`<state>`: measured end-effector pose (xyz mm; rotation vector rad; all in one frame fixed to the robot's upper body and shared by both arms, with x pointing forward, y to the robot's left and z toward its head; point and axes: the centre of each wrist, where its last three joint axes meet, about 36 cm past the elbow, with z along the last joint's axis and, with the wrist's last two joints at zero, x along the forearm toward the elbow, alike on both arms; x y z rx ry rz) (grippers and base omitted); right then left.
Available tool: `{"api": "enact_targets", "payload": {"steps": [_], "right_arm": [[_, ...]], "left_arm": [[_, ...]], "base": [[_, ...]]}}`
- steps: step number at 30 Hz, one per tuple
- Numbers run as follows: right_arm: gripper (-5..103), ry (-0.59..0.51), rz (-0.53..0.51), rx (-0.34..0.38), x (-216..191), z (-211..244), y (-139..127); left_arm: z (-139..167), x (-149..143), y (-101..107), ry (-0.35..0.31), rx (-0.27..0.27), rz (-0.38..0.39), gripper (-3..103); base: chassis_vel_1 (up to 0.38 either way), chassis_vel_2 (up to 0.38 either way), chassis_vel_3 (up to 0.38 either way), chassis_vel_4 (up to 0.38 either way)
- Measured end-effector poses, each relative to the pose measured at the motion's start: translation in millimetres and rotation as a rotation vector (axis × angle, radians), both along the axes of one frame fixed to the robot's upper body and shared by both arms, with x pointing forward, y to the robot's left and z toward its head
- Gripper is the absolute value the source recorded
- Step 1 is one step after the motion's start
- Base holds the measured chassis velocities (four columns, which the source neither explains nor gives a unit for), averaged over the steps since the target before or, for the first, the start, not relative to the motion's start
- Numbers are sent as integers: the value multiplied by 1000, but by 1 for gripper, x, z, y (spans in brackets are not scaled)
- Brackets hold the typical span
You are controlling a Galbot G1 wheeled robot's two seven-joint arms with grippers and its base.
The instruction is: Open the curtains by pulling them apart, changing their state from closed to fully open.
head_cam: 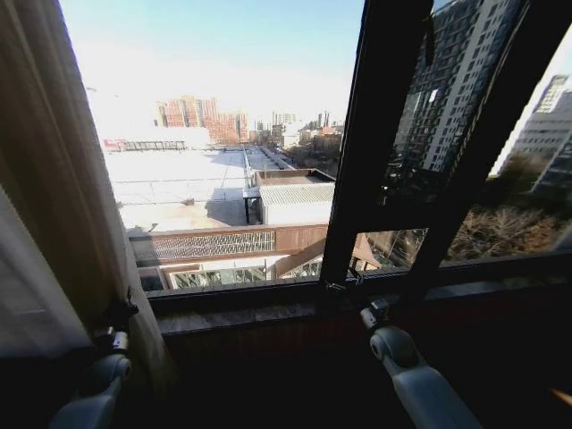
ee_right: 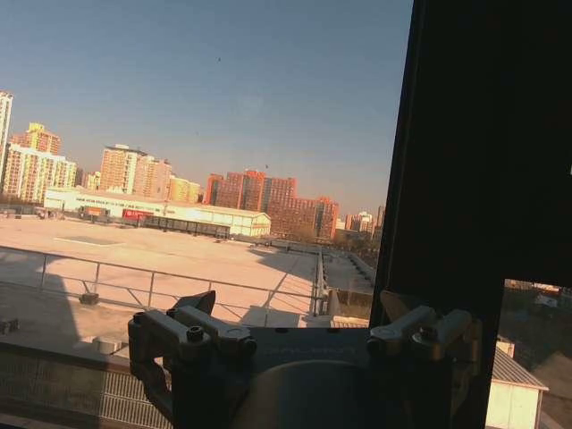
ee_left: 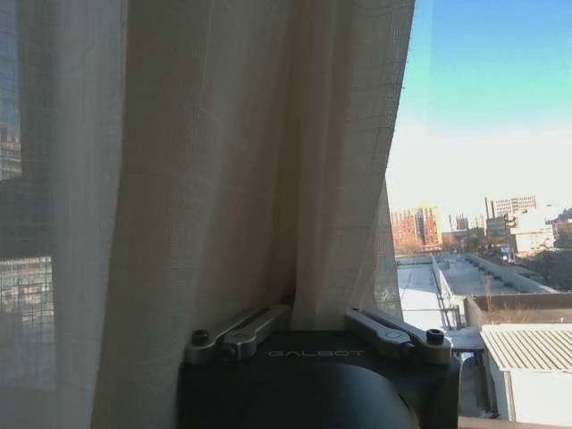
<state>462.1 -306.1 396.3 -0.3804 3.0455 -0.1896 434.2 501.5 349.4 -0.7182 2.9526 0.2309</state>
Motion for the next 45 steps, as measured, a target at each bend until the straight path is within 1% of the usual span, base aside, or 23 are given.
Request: {"api": "enact_targets", "payload": {"steps": [2,3,4,6,7,8,10,11,12,13,17,20,28,29,32,33,36,38,40,41,43,44,45], "right_arm": [[100,0,0,0,0,0,0],[100,0,0,0,0,0,0],[100,0,0,0,0,0,0],[100,0,0,0,0,0,0],[100,0,0,0,0,0,0],[100,0,0,0,0,0,0],[100,0,0,0,0,0,0],[100,0,0,0,0,0,0],[100,0,0,0,0,0,0],[100,0,0,0,0,0,0],[100,0,0,0,0,0,0],[100,0,0,0,0,0,0],[100,0,0,0,0,0,0],[100,0,0,0,0,0,0],[100,0,0,0,0,0,0],[100,0,0,0,0,0,0],[100,0,0,0,0,0,0],[100,0,0,0,0,0,0],[100,0,0,0,0,0,0],[100,0,0,0,0,0,0],[100,0,0,0,0,0,0],[100,0,0,0,0,0,0],[100,0,0,0,0,0,0]], "left_arm": [[5,2,19,-1,12,59,0],[5,2,19,-1,12,59,0],[7,3,28,-2,16,92,0],[11,6,61,-10,27,202,0],[12,7,73,-13,32,238,0],[12,7,73,-13,32,238,0],[12,9,102,-21,59,317,0],[14,11,128,-23,93,381,0],[15,12,136,-23,103,396,0],[15,12,136,-23,103,396,0],[32,12,172,-39,134,469,0],[37,14,178,-44,136,485,0],[31,16,172,-36,128,493,0],[30,16,171,-32,128,495,-3],[27,18,165,-13,127,504,11],[27,18,165,-13,127,504,11],[19,15,154,-3,136,483,28],[18,14,152,-2,138,480,28],[9,9,140,3,148,458,39],[-2,3,124,8,157,433,44],[-5,2,118,7,159,422,44],[-11,-2,100,0,157,397,55],[-17,-6,85,-4,149,376,55]], "base": [[0,0,0,0],[0,0,0,0],[0,0,0,0],[0,0,0,0],[0,0,0,0],[0,0,0,0],[0,0,0,0],[0,0,0,0],[0,0,0,0],[0,0,0,0],[0,0,0,0],[0,0,0,0],[0,0,0,0],[0,0,0,0],[0,0,0,0],[0,0,0,0],[0,0,0,0],[0,0,0,0],[0,0,0,0],[0,0,0,0],[0,0,0,0],[0,0,0,0],[0,0,0,0]]}}
